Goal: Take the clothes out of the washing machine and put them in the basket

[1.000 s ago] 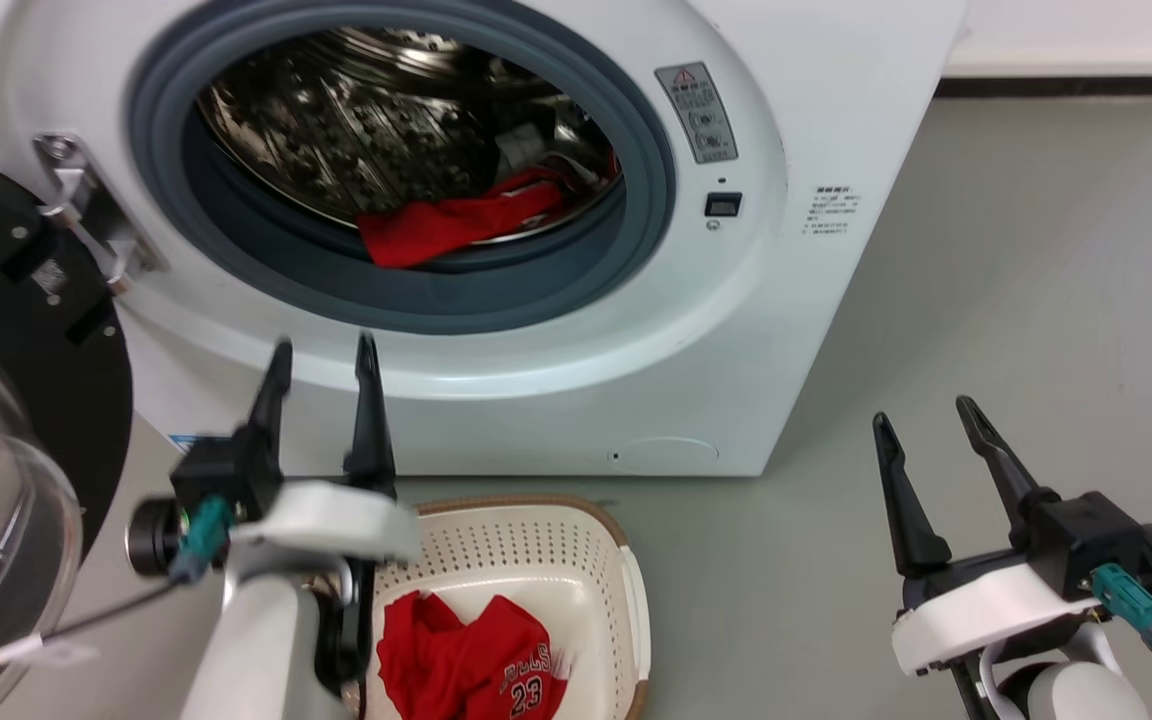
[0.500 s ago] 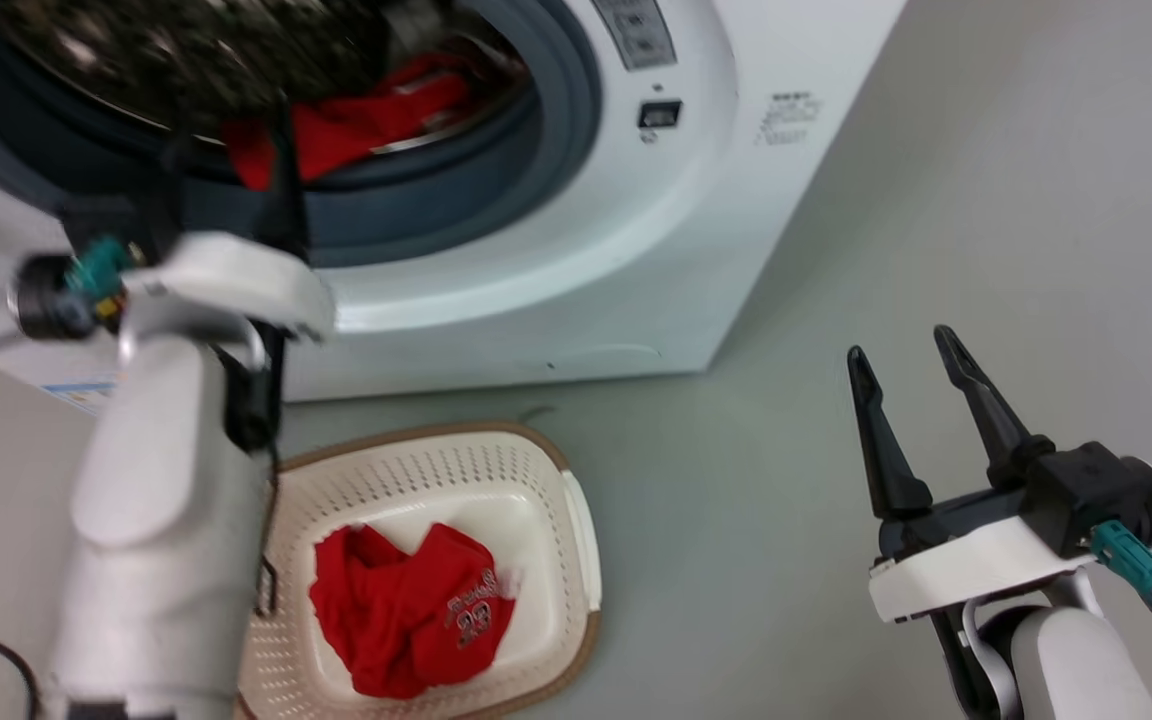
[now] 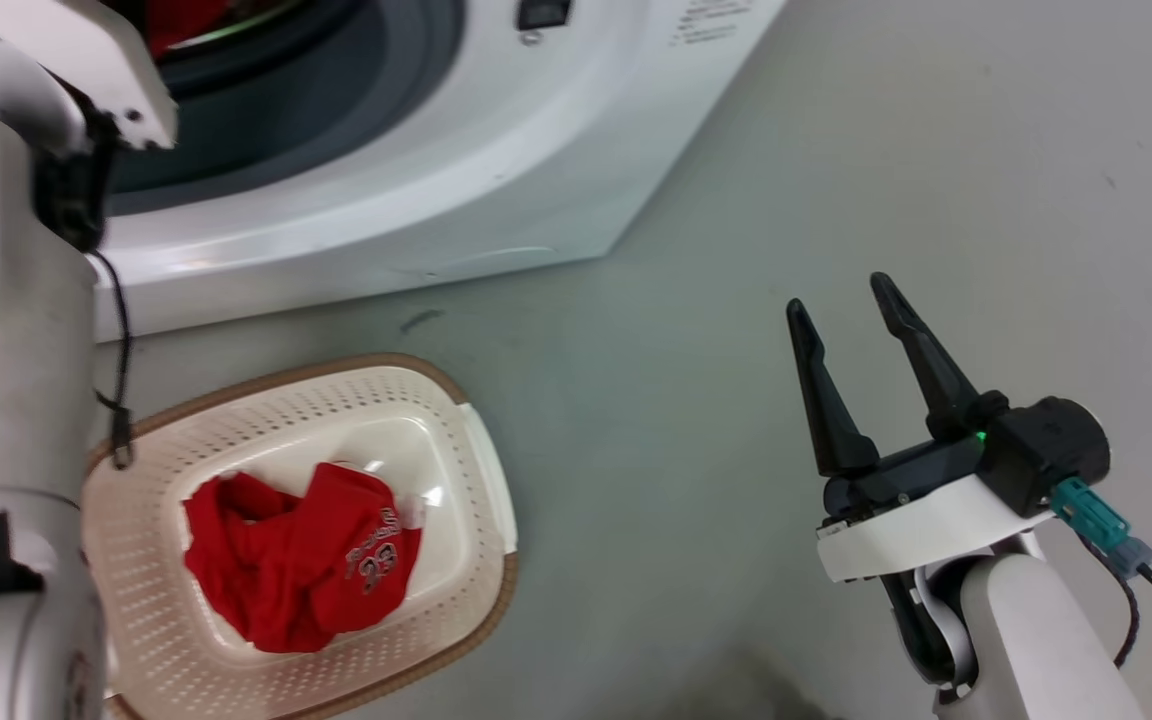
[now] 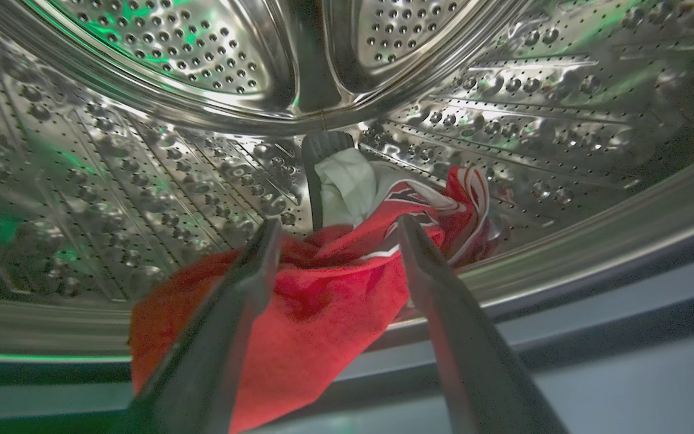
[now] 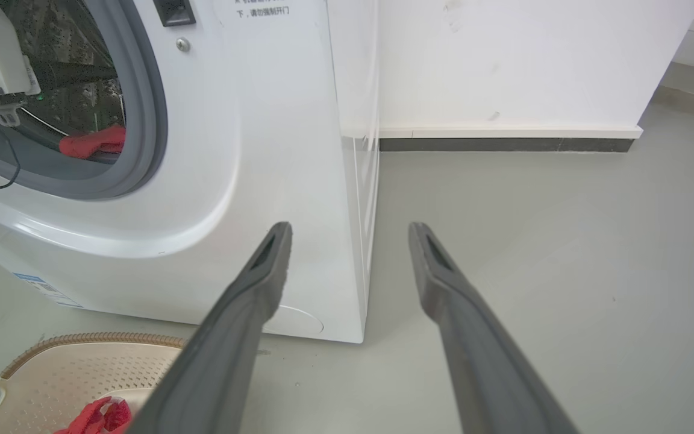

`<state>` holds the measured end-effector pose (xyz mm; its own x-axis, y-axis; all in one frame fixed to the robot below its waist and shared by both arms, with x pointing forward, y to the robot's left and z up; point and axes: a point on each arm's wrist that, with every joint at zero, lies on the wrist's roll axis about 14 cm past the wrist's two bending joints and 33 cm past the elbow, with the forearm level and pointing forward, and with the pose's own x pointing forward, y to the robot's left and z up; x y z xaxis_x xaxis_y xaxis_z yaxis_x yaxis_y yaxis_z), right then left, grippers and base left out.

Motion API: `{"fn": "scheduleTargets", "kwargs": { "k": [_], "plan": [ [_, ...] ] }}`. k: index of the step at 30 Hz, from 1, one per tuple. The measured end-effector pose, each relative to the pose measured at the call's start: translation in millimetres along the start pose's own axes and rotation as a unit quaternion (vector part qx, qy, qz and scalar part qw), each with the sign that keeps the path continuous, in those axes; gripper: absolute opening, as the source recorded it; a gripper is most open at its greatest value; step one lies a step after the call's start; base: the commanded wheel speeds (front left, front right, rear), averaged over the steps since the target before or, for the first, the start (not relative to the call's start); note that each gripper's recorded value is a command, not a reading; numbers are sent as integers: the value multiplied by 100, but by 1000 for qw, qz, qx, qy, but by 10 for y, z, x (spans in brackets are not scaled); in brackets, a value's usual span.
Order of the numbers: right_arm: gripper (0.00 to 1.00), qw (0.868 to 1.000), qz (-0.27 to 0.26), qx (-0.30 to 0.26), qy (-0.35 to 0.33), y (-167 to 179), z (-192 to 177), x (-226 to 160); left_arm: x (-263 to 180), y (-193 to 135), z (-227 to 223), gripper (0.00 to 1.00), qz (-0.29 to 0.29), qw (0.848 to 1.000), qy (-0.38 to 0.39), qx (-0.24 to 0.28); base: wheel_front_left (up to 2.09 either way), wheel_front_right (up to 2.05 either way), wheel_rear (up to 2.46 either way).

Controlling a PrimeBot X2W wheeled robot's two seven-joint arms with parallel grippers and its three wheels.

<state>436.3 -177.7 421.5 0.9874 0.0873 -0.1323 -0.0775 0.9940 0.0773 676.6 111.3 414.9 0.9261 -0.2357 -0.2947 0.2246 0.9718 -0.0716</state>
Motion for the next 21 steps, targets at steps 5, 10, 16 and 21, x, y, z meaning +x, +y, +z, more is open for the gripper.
{"fn": "scheduleTargets", "kwargs": {
  "k": [5,10,16,21],
  "plan": [
    [100,1000,-11,6,18,-81,-134,-9,256,-11,-311,100,-6,994,104,-11,0,0,0],
    [100,999,-20,11,36,-140,-253,-36,440,-21,-458,100,-11,982,187,-23,0,0,0],
    [100,999,-27,18,44,-188,-310,-34,557,-122,-653,100,-27,959,281,-35,0,0,0],
    [100,998,-35,25,54,-226,-376,-69,574,-195,-807,100,-39,935,350,-43,0,0,0]
  ]
}}
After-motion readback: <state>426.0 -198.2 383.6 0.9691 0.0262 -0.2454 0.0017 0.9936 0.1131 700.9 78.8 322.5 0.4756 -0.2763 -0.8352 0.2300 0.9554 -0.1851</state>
